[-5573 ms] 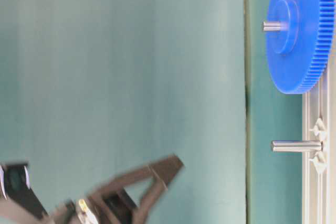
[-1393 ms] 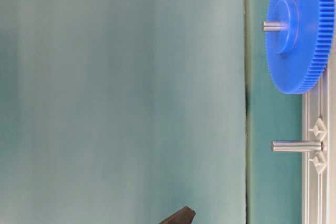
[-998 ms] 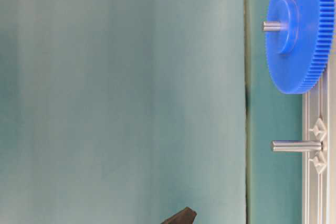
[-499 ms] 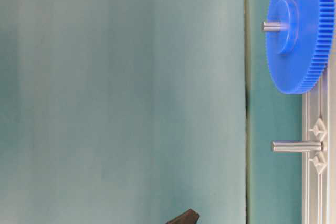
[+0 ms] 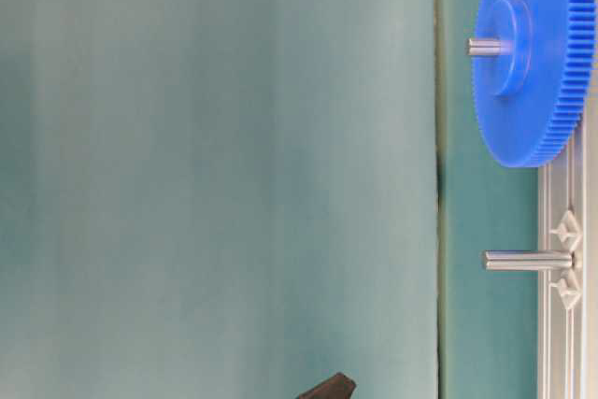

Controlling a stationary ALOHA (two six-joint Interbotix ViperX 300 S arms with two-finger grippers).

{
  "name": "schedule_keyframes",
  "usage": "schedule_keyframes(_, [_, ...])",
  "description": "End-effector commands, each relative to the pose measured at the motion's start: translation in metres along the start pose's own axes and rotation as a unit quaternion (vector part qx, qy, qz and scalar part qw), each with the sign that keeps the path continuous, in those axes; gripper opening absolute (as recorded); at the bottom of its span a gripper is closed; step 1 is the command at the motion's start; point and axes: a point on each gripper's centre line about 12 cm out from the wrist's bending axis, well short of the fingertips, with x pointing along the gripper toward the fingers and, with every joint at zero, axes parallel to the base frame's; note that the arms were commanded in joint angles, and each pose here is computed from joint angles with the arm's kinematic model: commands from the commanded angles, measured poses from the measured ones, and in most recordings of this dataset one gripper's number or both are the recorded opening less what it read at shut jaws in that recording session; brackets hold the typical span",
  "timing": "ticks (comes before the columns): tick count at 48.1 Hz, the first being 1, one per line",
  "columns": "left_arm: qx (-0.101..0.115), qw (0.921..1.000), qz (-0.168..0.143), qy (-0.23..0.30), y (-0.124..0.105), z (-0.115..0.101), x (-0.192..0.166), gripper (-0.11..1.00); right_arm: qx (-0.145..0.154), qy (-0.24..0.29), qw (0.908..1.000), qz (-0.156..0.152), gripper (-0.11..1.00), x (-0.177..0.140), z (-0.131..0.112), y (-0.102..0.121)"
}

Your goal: Insert the large gear onto the shaft.

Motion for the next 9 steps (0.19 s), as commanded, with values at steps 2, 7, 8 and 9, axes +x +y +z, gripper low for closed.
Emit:
schedule_keyframes(2, [0.0, 0.9999, 0.0, -0.012, 0.0, 0.0071, -0.0016, 0.88, 0.005, -0.003, 1.0, -0.001, 0.08, 0.0002, 0.0041, 0.0004])
schedule_keyframes(7, [0.0, 0.9999, 0.0, -0.012, 0.0, 0.0073, -0.0016, 0.88, 0.004, -0.002, 1.0, 0.0, 0.08, 0.0004, 0.0035, 0.0005])
schedule_keyframes(8, [0.0, 0.9999, 0.0, -0.011, 0.0001, 0.0064, -0.0016, 0.88, 0.005, -0.003, 1.0, -0.001, 0.08, 0.0002, 0.0041, 0.0004])
schedule_keyframes(9, [-0.001, 0.9999, 0.001, -0.012, 0.0005, 0.0066, -0.0016, 0.88, 0.004, -0.002, 1.0, 0.0, 0.08, 0.0004, 0.0035, 0.0005])
